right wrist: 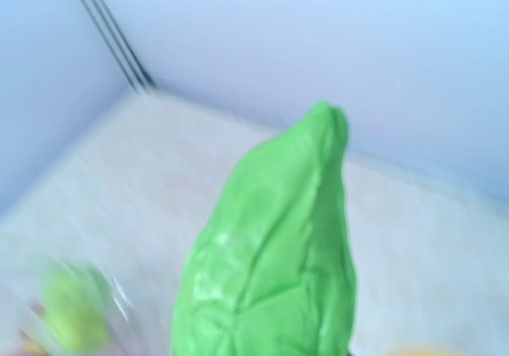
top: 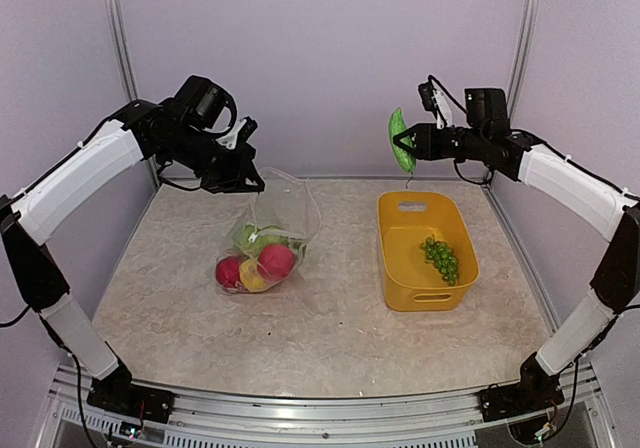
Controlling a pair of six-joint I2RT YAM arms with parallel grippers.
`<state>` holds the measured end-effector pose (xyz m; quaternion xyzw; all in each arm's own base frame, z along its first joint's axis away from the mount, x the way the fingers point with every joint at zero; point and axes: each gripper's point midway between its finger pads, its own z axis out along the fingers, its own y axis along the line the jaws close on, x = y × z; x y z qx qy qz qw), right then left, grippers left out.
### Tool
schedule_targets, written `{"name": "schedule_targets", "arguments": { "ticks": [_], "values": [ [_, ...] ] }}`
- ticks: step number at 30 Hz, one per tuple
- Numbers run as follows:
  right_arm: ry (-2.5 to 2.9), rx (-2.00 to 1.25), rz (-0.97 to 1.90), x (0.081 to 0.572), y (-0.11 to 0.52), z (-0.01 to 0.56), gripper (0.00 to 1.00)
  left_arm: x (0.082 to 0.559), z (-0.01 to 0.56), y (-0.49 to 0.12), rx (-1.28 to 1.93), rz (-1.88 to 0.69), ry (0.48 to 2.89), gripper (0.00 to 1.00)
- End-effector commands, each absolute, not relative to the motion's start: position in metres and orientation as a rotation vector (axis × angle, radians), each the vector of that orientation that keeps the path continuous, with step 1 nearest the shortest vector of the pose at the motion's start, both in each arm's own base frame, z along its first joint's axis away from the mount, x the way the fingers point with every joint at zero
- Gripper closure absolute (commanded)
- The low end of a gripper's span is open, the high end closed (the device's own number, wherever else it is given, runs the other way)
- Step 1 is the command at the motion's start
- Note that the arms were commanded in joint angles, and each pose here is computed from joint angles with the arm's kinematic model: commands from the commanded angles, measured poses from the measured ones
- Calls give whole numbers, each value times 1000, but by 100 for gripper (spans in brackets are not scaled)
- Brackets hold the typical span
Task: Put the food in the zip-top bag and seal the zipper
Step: Pick up the fake vegetable from the bin, then place the fake vegetable in the zipper food storage bag.
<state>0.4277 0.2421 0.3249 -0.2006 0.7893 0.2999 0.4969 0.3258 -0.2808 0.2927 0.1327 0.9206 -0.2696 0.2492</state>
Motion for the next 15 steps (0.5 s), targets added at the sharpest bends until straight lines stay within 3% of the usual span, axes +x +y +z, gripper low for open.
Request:
{"name": "schedule_targets", "arguments": {
  "ticks": [1, 7, 15],
  "values": [
    [1704, -578, 869, 416, 270, 395, 94, 330, 317, -303, 363, -852, 2438, 100],
    [1568, -711, 1053, 381, 332, 437, 96, 336, 326, -315, 304, -928, 2417, 100],
    [1549, -810, 1167, 361, 399, 414, 96, 343, 329, -319, 229, -979, 2388, 100]
  ]
}}
